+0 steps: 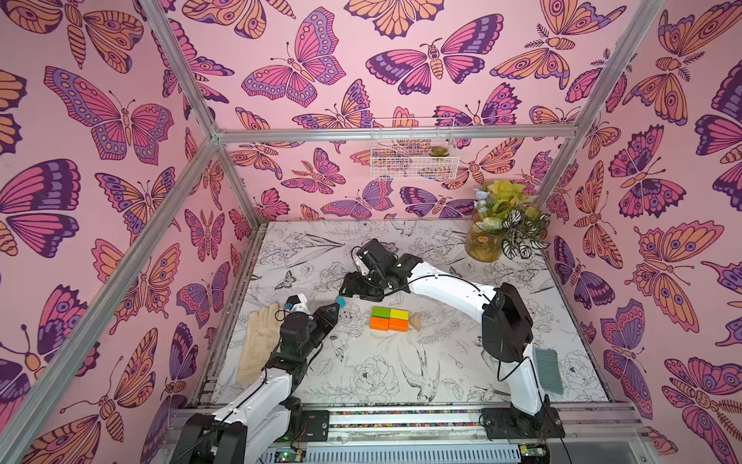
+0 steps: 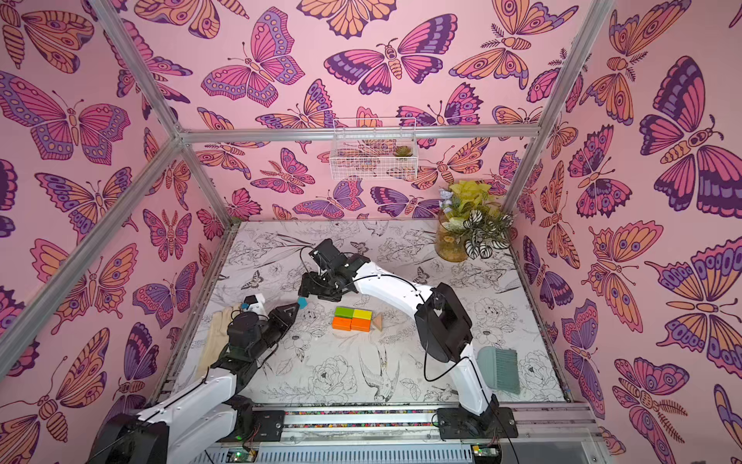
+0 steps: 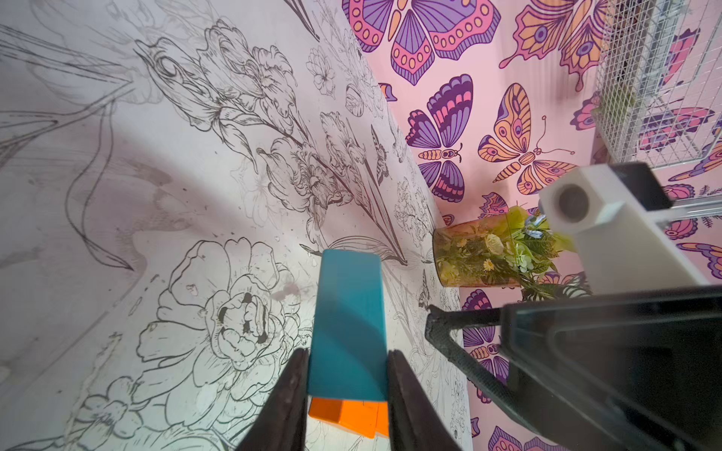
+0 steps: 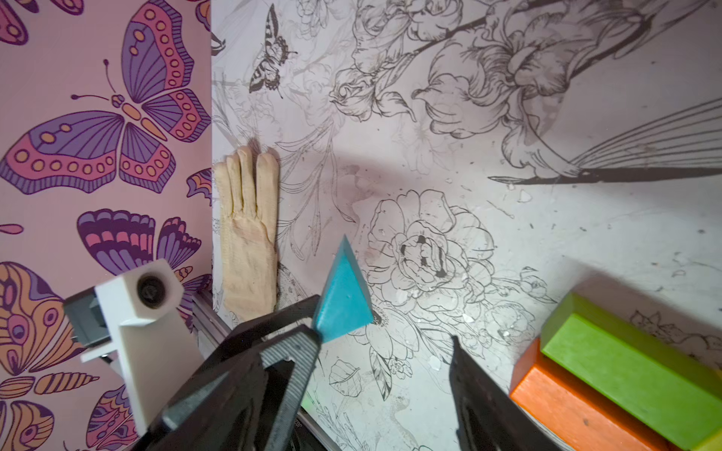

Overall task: Assemble a piece of candy with building blocks
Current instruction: Place the building block at the center of the board.

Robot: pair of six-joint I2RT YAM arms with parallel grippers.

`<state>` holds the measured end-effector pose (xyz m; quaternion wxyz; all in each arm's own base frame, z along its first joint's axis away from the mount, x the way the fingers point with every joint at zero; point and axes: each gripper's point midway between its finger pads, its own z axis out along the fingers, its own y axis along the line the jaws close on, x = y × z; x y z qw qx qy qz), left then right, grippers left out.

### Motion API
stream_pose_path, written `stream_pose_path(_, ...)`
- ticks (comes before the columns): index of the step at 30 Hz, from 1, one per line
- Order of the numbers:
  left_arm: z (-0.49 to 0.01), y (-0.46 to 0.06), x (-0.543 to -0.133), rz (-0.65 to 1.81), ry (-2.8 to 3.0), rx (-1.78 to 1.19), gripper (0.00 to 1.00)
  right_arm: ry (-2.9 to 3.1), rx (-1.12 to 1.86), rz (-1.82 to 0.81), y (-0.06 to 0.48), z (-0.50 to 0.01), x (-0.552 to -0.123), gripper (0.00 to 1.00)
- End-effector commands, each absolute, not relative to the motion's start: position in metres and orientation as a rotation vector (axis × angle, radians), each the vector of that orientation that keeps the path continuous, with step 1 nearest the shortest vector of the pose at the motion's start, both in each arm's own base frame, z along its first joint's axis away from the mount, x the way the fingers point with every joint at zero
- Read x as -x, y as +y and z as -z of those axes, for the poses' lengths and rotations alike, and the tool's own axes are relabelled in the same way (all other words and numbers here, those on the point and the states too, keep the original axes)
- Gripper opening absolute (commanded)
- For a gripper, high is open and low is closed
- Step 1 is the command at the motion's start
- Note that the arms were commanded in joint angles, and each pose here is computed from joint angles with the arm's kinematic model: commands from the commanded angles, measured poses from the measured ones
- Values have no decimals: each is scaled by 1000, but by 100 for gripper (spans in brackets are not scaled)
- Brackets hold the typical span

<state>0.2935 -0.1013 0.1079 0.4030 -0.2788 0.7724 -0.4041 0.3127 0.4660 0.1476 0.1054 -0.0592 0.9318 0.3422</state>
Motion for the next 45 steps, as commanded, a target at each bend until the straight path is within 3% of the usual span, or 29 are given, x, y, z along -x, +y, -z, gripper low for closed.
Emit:
stream_pose_path(1, -128, -104, -302, 1030, 1900, 649, 0, 2769, 174, -1024, 476, -141, -308, 75)
stream_pose_path(45, -129, -109, -307, 1025, 1904, 647, 0, 2831, -24, -1062, 486, -108, -311, 56)
